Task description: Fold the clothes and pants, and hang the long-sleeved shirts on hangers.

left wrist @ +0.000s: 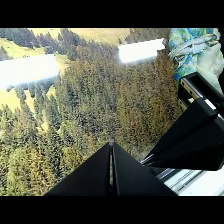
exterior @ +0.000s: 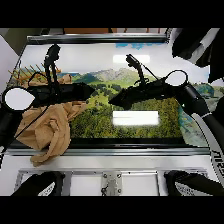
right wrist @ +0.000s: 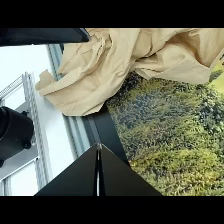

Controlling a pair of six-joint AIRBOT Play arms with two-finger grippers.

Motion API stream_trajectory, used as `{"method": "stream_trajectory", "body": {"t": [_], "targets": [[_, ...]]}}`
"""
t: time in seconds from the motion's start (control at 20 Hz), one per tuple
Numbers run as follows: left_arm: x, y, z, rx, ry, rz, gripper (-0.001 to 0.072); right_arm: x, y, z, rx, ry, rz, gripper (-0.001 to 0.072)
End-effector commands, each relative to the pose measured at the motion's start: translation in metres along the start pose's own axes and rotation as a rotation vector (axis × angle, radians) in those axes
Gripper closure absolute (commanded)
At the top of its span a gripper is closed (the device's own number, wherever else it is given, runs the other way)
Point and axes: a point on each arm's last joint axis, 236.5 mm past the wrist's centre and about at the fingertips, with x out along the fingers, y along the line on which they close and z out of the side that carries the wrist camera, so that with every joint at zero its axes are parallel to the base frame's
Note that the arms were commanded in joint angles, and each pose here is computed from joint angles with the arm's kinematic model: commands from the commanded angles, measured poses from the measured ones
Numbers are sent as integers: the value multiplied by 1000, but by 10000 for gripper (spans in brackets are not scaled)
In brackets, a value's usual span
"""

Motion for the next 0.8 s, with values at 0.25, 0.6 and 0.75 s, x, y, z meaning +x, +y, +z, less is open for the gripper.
{"method": "stream_trajectory", "body": {"t": [0.25,0.6,0.75], "targets": [[-3,18,13,103,-45,72,236,0,0,0,1,1,1,696],[-50,242,-18,-36,259,639,7,0,0,0,1,1,1,696],[-42,304,-48,-175,362,682,7,0,0,0,1,1,1,696]]}}
